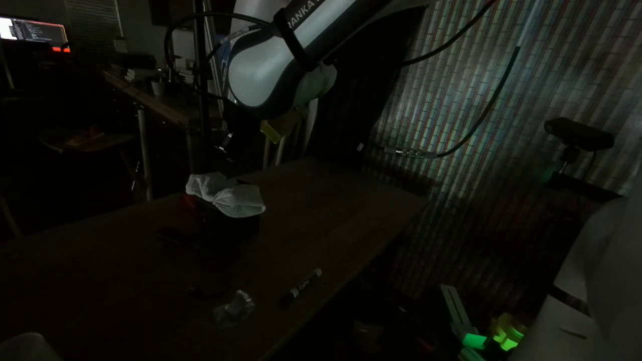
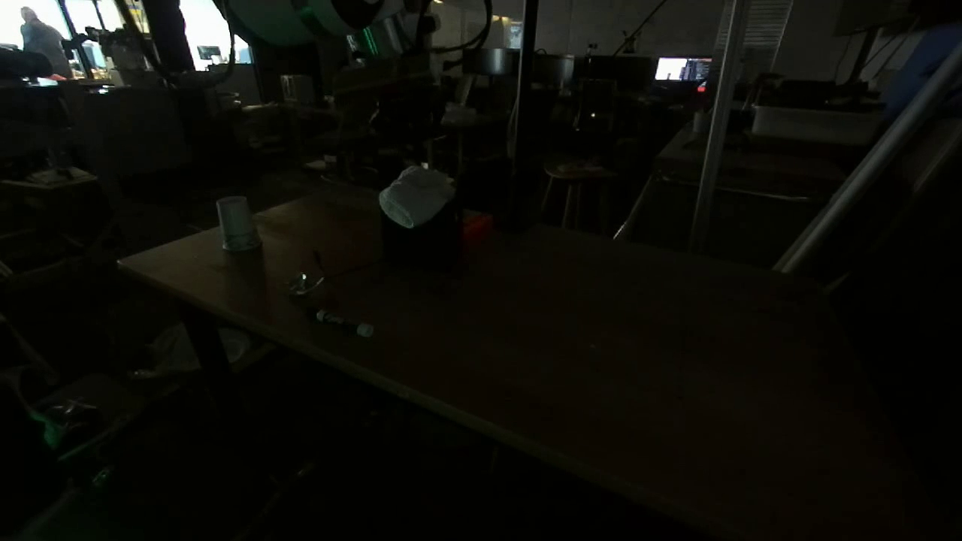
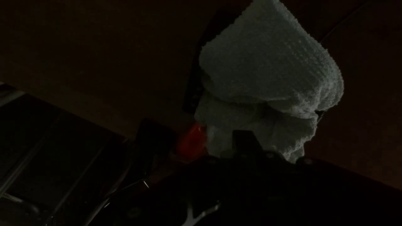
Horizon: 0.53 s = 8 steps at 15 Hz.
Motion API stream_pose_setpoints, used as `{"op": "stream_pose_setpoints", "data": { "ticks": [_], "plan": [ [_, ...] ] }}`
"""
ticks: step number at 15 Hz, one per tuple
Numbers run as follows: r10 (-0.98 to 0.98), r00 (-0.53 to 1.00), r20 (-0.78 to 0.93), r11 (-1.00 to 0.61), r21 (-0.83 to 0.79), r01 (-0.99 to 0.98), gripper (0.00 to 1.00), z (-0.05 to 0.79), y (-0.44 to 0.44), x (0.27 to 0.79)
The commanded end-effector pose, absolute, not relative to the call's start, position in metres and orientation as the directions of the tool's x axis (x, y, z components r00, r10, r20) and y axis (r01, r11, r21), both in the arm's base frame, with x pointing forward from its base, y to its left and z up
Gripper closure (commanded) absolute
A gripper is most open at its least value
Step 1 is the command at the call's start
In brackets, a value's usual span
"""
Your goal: Put the white towel in the black box
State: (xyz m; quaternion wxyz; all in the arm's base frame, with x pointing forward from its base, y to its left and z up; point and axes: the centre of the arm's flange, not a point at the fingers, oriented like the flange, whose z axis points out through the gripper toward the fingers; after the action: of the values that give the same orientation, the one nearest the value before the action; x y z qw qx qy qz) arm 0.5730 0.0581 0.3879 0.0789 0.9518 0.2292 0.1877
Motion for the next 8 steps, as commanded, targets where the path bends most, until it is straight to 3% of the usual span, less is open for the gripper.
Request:
{"op": "stream_pose_setpoints", "data": {
  "ticks": [1, 8],
  "plan": [
    [0.455, 0.833, 0.315, -0.886, 0.249, 0.391, 1.00, 0.375, 0.056, 0.602],
    [0.431, 0.880, 0.198, -0.899, 0.179, 0.400, 1.00, 0.311, 0.073, 0.622]
  ]
}}
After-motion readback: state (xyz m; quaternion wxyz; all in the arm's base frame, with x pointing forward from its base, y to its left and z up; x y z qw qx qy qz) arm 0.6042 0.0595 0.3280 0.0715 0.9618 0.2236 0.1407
